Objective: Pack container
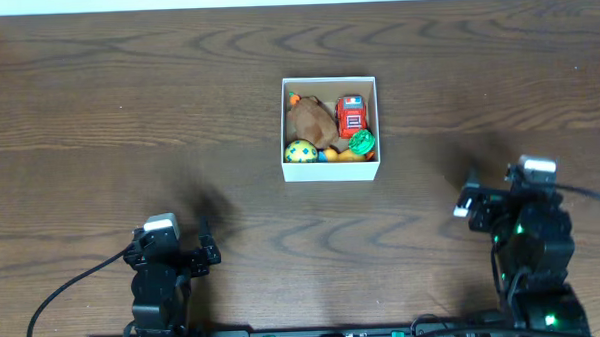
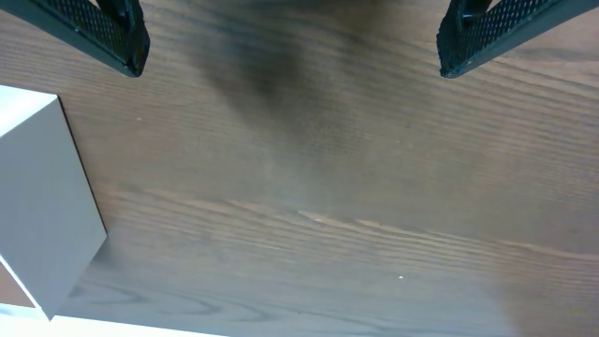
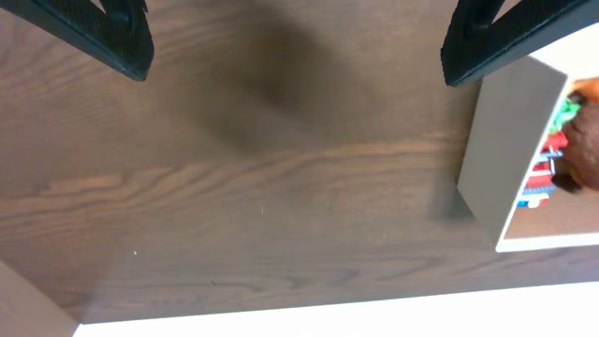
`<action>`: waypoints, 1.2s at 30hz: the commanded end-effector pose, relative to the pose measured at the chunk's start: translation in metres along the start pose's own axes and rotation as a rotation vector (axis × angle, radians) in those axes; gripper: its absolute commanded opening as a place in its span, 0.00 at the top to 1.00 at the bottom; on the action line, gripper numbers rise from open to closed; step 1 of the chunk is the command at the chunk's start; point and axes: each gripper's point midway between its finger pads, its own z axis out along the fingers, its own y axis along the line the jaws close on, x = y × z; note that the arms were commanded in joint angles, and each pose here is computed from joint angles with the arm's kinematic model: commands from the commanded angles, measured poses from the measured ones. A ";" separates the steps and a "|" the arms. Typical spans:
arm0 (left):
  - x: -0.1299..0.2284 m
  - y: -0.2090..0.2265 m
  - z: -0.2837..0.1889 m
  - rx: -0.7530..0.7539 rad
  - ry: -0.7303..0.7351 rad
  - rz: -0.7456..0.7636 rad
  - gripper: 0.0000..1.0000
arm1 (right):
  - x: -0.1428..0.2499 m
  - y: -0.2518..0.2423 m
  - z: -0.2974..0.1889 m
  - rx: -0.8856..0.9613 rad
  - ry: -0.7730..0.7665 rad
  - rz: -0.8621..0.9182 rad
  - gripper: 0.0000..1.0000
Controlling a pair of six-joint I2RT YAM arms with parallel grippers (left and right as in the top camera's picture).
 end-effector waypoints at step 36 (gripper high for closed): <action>0.005 0.002 0.003 -0.009 0.007 0.009 0.02 | 0.063 -0.016 0.006 0.012 -0.118 0.022 0.01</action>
